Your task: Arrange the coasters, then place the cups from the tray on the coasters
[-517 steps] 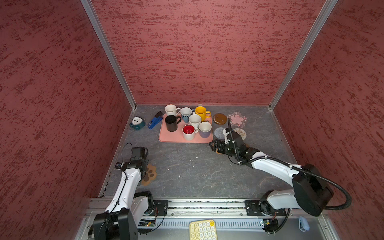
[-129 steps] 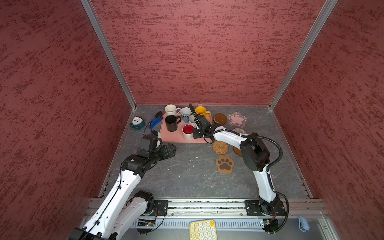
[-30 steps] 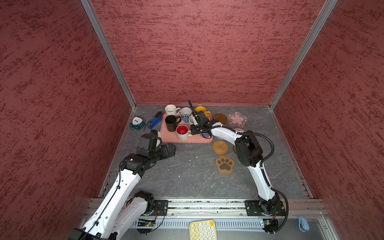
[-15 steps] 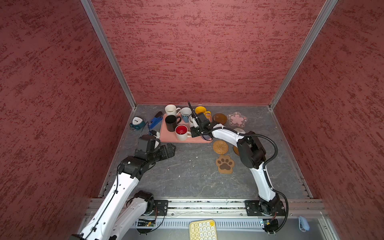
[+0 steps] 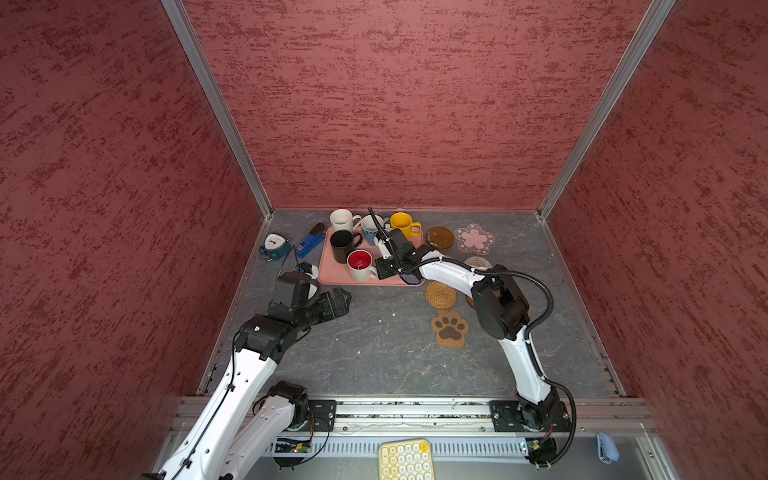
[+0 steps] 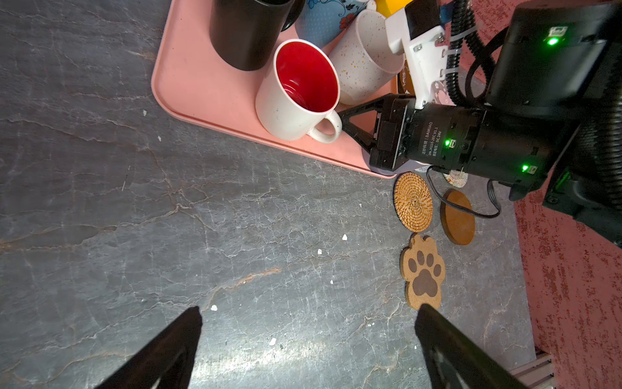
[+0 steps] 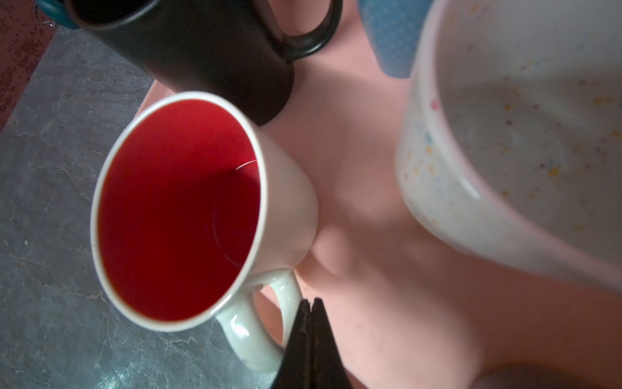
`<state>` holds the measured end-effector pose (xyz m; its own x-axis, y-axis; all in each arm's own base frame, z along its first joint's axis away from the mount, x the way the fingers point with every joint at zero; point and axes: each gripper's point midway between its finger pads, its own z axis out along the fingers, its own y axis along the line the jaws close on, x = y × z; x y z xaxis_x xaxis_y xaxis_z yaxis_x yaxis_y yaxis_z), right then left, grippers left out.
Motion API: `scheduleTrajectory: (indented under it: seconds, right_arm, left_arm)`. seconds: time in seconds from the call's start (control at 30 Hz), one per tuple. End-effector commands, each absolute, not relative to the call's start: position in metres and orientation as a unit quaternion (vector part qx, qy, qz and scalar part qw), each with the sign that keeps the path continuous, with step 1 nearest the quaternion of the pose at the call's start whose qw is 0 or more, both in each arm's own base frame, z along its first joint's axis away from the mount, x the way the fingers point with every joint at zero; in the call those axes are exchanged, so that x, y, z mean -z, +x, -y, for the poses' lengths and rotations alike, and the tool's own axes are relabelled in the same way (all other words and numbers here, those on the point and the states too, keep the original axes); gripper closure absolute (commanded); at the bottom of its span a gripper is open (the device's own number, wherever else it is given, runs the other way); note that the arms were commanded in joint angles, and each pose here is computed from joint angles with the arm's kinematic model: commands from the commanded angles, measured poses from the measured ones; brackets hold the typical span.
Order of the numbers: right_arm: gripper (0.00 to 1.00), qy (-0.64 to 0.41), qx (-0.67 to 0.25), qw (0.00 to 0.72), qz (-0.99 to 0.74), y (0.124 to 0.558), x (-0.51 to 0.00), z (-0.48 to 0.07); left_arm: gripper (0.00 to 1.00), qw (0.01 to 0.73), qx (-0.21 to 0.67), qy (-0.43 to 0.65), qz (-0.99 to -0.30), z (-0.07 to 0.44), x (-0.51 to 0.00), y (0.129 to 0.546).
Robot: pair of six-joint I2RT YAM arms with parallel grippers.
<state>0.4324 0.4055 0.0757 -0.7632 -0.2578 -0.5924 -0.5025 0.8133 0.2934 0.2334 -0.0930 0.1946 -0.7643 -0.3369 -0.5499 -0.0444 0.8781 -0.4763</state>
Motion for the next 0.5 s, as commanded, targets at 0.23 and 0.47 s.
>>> scheduleTrajectory:
  seconds: [0.23,0.47]
  right_arm:
    - [1.00,-0.242,-0.229,0.293,-0.896,0.432,-0.101,-0.414]
    - [1.00,-0.243,-0.201,0.302,-0.899,0.435,-0.102,-0.405]
  left_arm:
    - [0.00,0.326,0.222,-0.104,-0.913,0.094,-0.195,0.236]
    - [0.00,0.327,0.226,-0.104,-0.912,0.096,-0.196,0.239]
